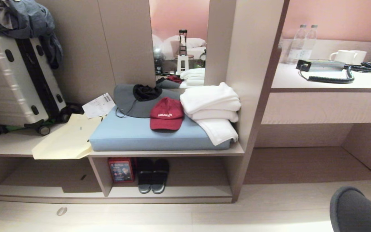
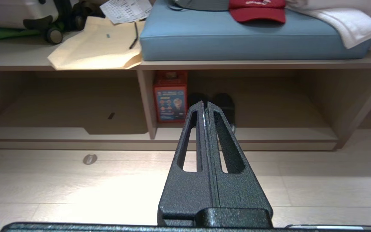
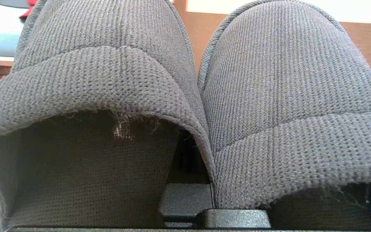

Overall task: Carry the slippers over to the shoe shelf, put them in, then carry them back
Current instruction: Place the slippers on the floor

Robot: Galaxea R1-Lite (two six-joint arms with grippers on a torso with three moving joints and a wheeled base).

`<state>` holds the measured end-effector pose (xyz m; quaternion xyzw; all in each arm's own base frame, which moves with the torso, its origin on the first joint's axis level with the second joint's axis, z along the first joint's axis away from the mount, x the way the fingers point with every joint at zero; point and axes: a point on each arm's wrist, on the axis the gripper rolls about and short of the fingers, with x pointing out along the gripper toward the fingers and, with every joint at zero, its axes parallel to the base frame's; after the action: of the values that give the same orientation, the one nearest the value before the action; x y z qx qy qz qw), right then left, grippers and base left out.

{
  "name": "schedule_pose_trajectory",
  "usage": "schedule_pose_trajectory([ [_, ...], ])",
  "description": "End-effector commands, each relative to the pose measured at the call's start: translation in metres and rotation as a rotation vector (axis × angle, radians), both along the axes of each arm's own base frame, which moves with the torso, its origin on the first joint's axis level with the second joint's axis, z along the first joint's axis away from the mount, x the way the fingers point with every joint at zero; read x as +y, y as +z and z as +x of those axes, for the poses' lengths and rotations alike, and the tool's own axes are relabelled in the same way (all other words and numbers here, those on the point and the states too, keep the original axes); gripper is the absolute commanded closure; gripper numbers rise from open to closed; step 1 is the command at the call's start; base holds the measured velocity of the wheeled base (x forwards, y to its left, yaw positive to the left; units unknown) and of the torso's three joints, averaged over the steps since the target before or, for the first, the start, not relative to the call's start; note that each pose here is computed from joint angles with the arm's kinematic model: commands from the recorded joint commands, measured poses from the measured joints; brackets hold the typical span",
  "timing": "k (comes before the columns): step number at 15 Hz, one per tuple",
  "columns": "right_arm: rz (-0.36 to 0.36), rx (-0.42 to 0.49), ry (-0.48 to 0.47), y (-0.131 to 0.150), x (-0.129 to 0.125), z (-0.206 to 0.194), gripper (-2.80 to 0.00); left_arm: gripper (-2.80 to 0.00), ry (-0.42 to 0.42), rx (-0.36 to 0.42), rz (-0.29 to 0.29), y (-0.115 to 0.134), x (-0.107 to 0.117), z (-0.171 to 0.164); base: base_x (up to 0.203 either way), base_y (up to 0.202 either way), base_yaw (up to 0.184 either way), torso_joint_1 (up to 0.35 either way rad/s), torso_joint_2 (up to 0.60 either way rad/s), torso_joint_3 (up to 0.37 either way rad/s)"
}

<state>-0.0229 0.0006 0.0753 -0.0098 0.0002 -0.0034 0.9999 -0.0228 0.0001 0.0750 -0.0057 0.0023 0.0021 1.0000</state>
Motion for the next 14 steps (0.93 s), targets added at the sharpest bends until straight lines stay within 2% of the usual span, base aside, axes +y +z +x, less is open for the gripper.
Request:
schedule_pose_trajectory([
  [1,0.000,0.000,0.001,-0.0004,0.0000,0.0000,0.00,0.00,0.001,0.001,-0.001,0.0000,0.0000,0.0001,0.000,-0.194,0.001,0.005,0.00,0.002],
  [14,0.000,0.000,0.001,-0.0004,0.0000,0.0000,0.00,0.00,-0.001,0.000,-0.001,0.0002,0.0000,0.0001,0.000,-0.196,0.003,0.003,0.00,0.004],
])
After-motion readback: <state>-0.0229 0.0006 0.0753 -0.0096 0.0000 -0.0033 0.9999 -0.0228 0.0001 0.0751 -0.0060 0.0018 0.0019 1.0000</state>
